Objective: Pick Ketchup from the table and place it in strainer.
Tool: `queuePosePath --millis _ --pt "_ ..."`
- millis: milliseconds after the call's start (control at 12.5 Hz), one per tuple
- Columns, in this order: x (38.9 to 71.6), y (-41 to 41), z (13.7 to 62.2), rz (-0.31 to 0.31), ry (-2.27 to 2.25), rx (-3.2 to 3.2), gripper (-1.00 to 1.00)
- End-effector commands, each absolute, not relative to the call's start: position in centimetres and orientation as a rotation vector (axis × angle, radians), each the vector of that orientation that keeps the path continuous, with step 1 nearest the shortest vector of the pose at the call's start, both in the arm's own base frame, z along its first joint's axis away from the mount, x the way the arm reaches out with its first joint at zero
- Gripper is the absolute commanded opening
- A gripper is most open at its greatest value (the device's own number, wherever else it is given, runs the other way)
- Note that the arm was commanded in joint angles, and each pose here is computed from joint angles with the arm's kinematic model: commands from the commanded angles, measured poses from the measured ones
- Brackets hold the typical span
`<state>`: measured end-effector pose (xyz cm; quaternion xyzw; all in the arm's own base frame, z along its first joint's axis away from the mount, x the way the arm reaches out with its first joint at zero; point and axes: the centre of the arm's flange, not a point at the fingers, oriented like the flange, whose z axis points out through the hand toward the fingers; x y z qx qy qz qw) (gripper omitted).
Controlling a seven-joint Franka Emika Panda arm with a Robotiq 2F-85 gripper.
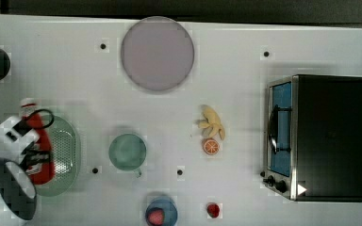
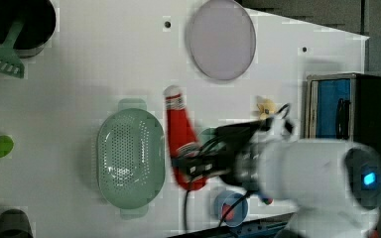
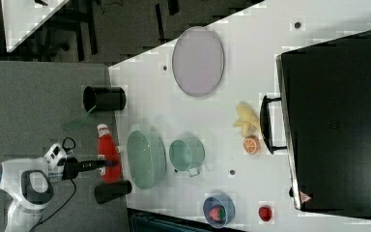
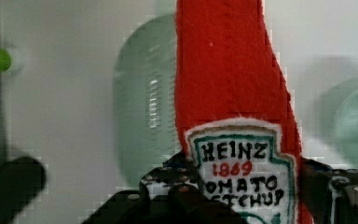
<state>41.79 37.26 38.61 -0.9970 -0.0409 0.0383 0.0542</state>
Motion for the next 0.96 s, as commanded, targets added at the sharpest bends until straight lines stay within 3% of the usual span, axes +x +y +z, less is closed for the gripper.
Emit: queuePosePath --millis 80,240,400,640,800,960 --pt "41.0 39.0 34.9 0.112 0.108 -2.998 0.20" --pt "40.7 39.3 31.8 0.080 0.084 -2.982 0.20" --pt "40.2 39.0 28.5 0.102 0.068 -2.968 0.29" --pt "40.2 39.0 26.4 0.119 0.092 -2.921 0.94" --pt "41.0 39.1 27.7 0.067 0.104 -2.906 1.00" --pt "43.0 37.6 30.8 -0.039 0.178 -2.896 1.00"
